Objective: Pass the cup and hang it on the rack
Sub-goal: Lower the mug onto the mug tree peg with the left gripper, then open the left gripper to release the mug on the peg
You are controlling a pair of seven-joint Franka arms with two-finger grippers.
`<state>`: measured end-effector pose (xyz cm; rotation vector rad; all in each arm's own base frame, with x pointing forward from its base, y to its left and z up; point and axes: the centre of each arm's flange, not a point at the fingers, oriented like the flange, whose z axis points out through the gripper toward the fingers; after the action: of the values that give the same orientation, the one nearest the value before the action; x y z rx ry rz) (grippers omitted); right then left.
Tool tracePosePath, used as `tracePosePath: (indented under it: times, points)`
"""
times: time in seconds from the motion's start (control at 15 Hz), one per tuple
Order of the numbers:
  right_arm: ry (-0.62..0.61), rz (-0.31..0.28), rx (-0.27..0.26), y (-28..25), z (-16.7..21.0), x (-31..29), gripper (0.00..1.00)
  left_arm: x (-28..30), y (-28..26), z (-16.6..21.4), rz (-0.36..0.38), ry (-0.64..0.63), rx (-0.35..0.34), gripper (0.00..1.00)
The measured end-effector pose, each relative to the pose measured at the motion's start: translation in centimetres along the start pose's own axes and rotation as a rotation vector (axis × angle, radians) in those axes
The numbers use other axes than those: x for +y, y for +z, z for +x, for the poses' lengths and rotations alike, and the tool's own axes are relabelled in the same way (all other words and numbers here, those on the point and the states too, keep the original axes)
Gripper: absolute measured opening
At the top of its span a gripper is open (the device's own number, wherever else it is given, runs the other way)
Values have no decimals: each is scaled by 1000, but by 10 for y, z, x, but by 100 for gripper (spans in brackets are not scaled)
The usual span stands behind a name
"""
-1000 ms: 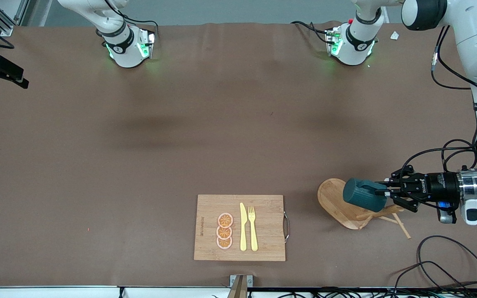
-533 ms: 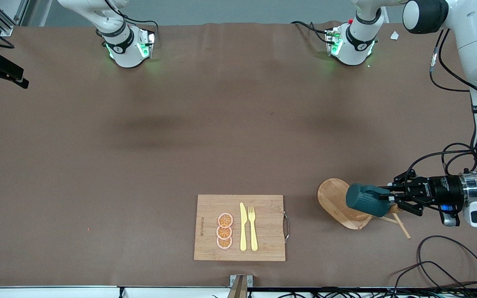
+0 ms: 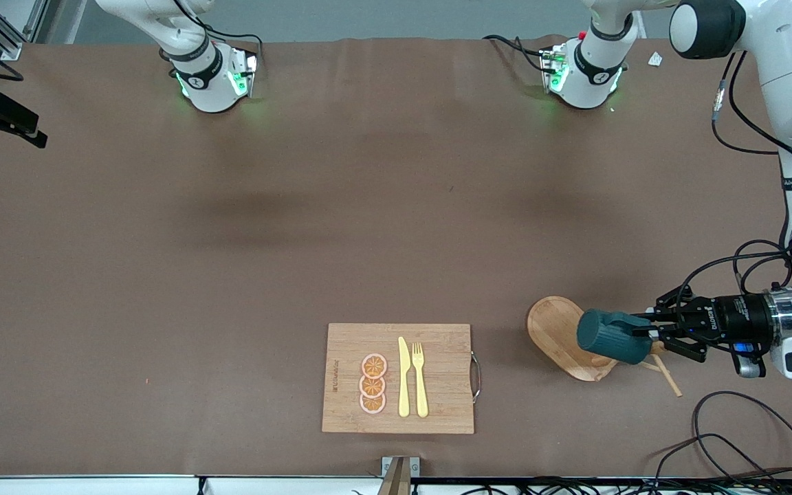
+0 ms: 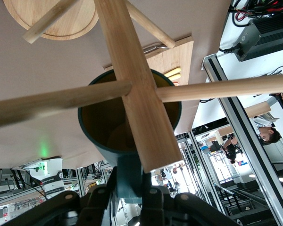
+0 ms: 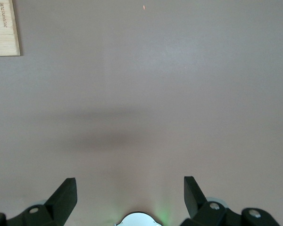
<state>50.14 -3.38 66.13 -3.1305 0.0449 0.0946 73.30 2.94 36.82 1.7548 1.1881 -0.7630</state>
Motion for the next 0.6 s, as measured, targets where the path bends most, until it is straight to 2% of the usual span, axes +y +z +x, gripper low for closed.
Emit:
tracePosePath:
  times: [0.13,0.2,0.6]
  points:
    - [0,0,0,0,0,0,100,0,2,3,-11,-4,-11,21]
    - [0,0,1,0,0,0,100,1,2,4,-17,-6,-16,26]
    - [-1,0,1,0,0,0,100,6,-1,1,-44,-7,-7,83]
